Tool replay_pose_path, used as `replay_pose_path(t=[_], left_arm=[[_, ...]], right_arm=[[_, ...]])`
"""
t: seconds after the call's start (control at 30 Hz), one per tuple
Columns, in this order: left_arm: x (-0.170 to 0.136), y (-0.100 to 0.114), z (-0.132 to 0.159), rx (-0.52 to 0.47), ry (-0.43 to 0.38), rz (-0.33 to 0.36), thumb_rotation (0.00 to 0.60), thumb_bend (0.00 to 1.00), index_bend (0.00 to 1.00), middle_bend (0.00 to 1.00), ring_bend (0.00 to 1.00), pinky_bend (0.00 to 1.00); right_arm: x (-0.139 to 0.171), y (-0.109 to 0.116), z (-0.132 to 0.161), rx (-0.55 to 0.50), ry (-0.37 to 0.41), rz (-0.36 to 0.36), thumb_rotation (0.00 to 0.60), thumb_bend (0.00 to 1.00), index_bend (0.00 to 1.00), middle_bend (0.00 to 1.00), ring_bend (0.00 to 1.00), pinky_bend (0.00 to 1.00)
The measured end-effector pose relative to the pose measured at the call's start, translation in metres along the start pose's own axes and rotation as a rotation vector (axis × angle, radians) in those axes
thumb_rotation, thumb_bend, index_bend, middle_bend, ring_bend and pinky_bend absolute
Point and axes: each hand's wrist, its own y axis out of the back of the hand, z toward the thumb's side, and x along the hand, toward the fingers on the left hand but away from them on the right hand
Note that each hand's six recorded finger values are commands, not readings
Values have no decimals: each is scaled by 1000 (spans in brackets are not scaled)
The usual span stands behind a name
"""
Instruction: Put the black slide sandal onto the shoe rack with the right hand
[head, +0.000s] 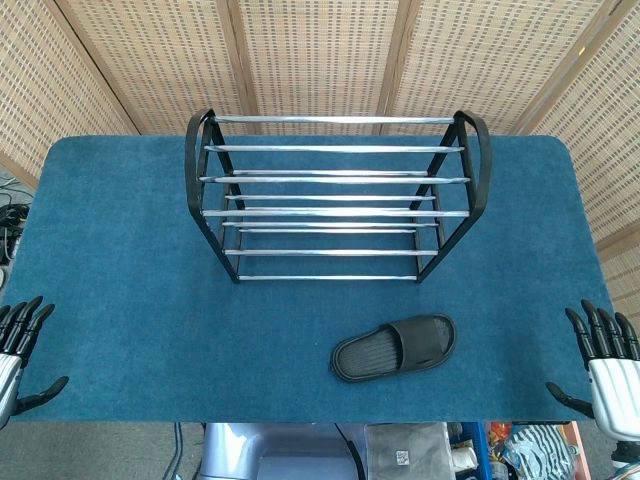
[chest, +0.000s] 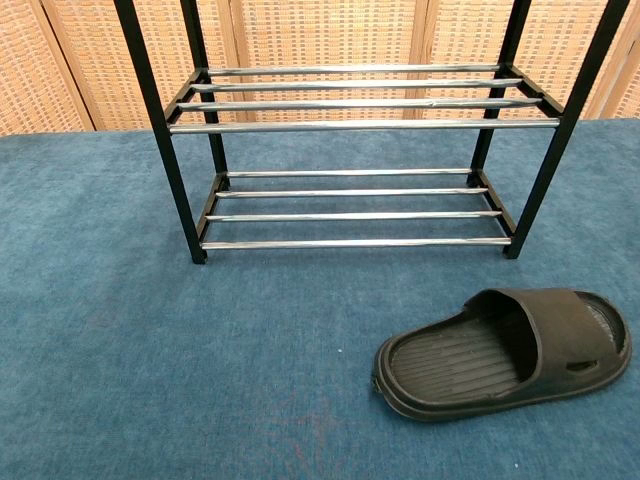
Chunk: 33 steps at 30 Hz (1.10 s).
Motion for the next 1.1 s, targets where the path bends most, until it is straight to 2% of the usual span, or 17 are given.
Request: replay_pose_path(t=[0.23, 0.37, 0.47, 0.7, 0.8, 0.9, 1.1], left_arm=[[2, -1, -1, -2, 6, -5, 600, 192, 0, 0, 0, 0], [3, 0, -2, -3, 12, -1, 600, 192, 0, 0, 0, 0], [5, -1, -1, -1, 12, -4, 600, 193, 0, 0, 0, 0], [10, -4, -3, 6, 29, -19, 600, 192, 0, 0, 0, 0], [12, -6, -4, 7, 37, -26, 600, 192, 0, 0, 0, 0], [15, -7, -5, 7, 43, -33, 600, 192, 0, 0, 0, 0], [17, -9, -7, 5, 52, -43, 600, 192, 0, 0, 0, 0]], right_arm=[[-1, -5, 7, -5, 41, 20, 600, 0, 0, 0, 0, 0], [-8, -11, 22, -24, 126, 45, 600, 0, 0, 0, 0, 0], [-17, -21, 41, -30, 231, 89, 600, 0, 0, 0, 0, 0], [-42, -43, 111, -32, 543, 210, 600, 0, 0, 0, 0, 0], [-50, -48, 139, -20, 630, 234, 600, 0, 0, 0, 0, 0], [-54, -56, 160, -10, 670, 270, 600, 0, 0, 0, 0, 0], [-66, -73, 195, 14, 700, 347, 600, 0, 0, 0, 0, 0]])
